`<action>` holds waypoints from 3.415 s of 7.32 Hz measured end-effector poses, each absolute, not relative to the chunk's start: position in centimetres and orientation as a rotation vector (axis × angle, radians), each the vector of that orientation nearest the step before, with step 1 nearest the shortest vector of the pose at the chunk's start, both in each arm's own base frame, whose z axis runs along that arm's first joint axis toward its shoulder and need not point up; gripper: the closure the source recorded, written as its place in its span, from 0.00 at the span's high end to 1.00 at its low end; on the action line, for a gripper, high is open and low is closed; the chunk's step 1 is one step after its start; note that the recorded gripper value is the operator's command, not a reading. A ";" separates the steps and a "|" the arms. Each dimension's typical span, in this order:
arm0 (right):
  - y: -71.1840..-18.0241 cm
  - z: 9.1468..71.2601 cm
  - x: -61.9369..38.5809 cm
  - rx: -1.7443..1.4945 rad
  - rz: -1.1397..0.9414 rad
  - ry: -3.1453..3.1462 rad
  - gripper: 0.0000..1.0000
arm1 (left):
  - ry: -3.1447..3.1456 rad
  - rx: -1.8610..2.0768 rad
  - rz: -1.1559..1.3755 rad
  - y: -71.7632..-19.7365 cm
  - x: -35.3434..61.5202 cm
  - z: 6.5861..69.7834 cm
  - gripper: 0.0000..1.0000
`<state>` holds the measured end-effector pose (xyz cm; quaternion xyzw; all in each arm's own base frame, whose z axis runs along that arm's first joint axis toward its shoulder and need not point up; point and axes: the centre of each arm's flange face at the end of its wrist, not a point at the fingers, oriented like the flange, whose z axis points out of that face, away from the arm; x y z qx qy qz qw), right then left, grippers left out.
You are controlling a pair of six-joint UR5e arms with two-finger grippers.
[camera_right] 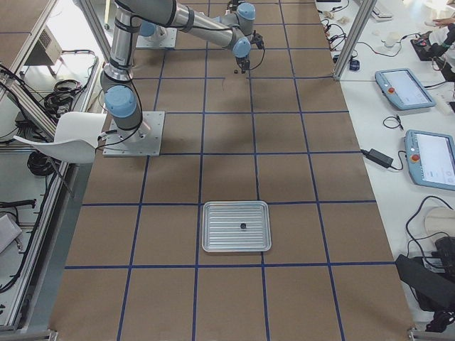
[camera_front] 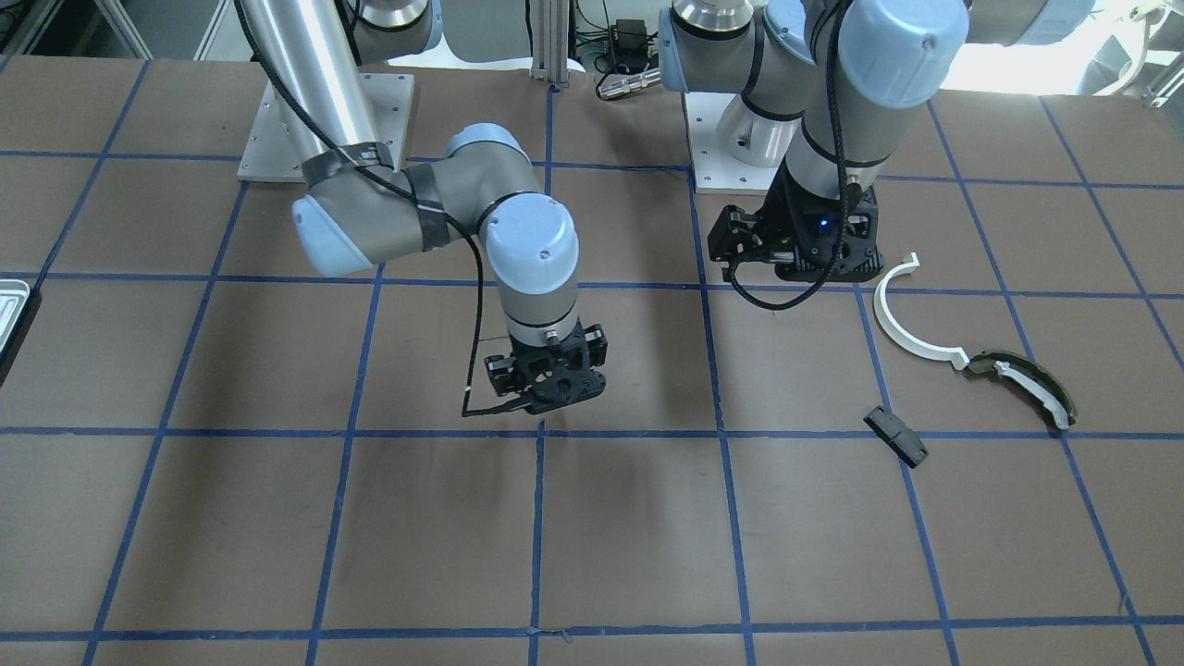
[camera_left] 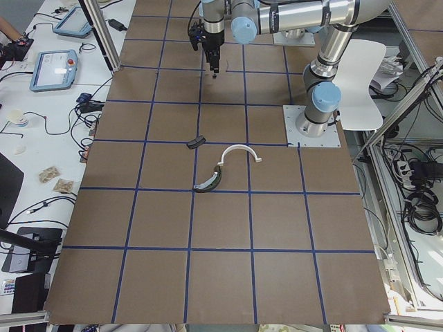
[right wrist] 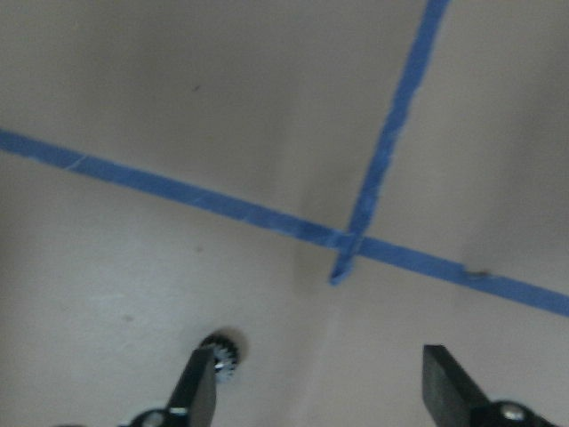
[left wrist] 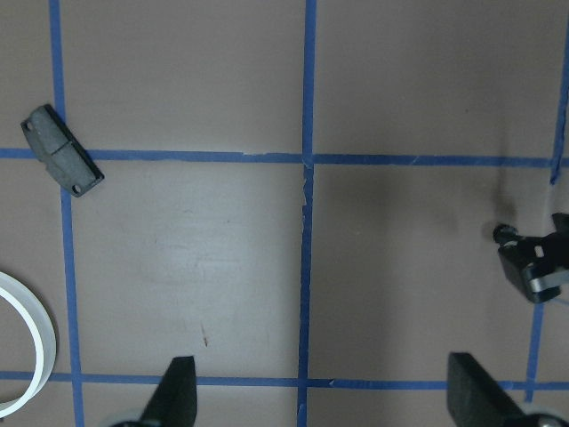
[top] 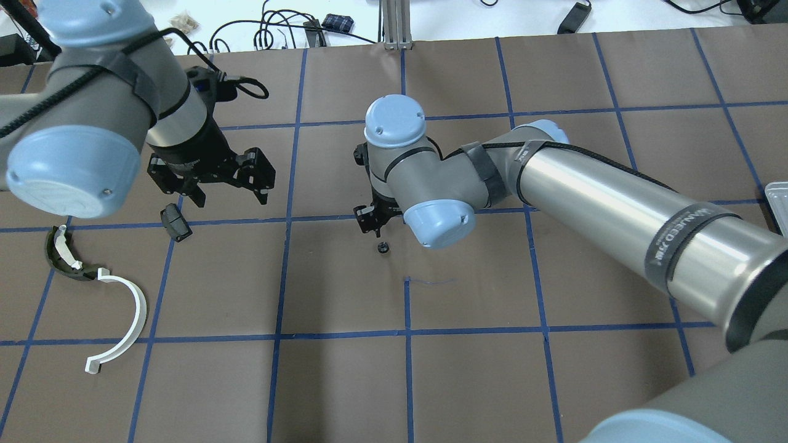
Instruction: Place bearing gear from tray to pile
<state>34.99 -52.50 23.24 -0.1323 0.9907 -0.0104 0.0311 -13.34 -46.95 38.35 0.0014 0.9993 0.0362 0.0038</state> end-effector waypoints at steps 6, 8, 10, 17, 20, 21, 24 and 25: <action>-58.2 30.3 1.1 0.396 -0.023 3.141 1.00 | 3.137 -0.066 0.059 -44.3 -19.7 21.3 1.00; -57.3 31.0 -9.4 0.514 -0.038 3.132 1.00 | 3.150 -0.097 -0.036 -44.4 -24.7 19.7 1.00; -54.6 30.8 -20.3 0.493 -0.029 3.139 1.00 | 3.149 -0.116 -0.055 -44.5 -28.1 18.5 1.00; -50.1 22.6 -43.3 0.254 0.004 3.162 0.97 | 3.151 -0.107 -0.089 -47.2 -31.7 17.3 0.75; -50.8 18.6 -44.7 0.259 0.035 3.145 0.62 | 3.149 -0.102 -0.080 -47.2 -31.8 17.0 0.11; -50.8 18.1 -44.7 0.260 0.043 3.142 0.53 | 3.148 -0.102 -0.078 -47.2 -31.8 16.9 0.04; -50.6 17.8 -44.7 0.258 0.066 3.145 0.19 | 3.151 -0.087 -0.098 -47.6 -31.4 17.9 0.01; -50.6 17.8 -44.6 0.257 0.069 3.143 0.00 | 3.150 -0.072 -0.103 -48.0 -30.5 19.1 0.00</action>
